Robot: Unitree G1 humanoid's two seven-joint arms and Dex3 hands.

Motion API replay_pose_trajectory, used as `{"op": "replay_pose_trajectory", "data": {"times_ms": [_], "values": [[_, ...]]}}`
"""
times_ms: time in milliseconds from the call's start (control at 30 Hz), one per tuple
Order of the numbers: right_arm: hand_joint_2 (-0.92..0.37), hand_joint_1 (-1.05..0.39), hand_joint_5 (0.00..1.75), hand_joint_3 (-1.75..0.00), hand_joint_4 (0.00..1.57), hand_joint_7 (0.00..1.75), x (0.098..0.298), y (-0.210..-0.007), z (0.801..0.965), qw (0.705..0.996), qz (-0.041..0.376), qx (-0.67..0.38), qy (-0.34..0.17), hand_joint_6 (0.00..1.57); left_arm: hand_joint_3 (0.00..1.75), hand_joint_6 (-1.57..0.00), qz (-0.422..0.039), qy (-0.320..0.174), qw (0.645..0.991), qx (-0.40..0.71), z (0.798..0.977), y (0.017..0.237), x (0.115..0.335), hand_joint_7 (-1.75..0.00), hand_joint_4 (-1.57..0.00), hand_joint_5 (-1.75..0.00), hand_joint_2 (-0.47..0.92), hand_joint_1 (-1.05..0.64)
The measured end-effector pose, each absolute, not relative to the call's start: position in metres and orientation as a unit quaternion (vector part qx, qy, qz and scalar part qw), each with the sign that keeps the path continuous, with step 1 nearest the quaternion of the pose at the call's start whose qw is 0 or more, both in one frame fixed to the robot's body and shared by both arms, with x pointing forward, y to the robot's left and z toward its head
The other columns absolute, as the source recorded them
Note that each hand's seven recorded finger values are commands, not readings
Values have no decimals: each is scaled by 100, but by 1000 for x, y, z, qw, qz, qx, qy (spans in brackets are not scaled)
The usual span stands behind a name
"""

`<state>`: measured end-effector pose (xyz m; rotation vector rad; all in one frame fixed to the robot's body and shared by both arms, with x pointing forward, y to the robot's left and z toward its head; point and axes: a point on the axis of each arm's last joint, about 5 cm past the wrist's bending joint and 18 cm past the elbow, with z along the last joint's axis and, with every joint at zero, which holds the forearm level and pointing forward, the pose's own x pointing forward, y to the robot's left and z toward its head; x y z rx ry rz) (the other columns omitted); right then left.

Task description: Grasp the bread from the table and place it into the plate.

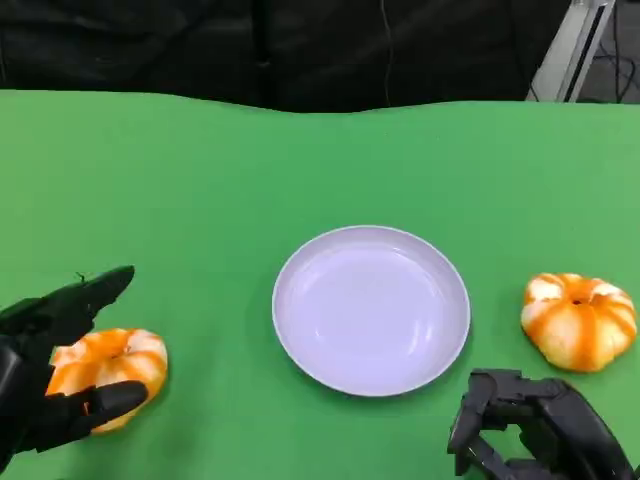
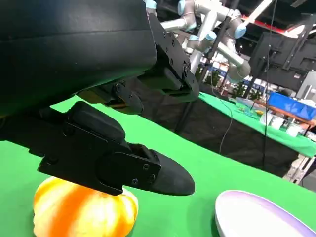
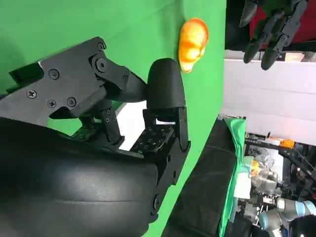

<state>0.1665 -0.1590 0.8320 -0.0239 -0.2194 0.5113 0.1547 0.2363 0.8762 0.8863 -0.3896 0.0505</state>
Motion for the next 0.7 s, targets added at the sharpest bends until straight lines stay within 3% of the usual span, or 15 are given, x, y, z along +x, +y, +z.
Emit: {"op": "replay_pose_trajectory", "data": {"times_ms": [167,700], "values": [[-64,-7,143,-94,86,119,166,-159,832,962,252,-11,-106,87,23,-54,38,-141,872,468,873,245,155,0,-63,-1,92,-86],[-63,-8,146,-95,86,121,166,-159,832,962,253,-11,-104,86,17,-54,38,-92,866,490,862,252,154,0,-57,0,92,-92]]}}
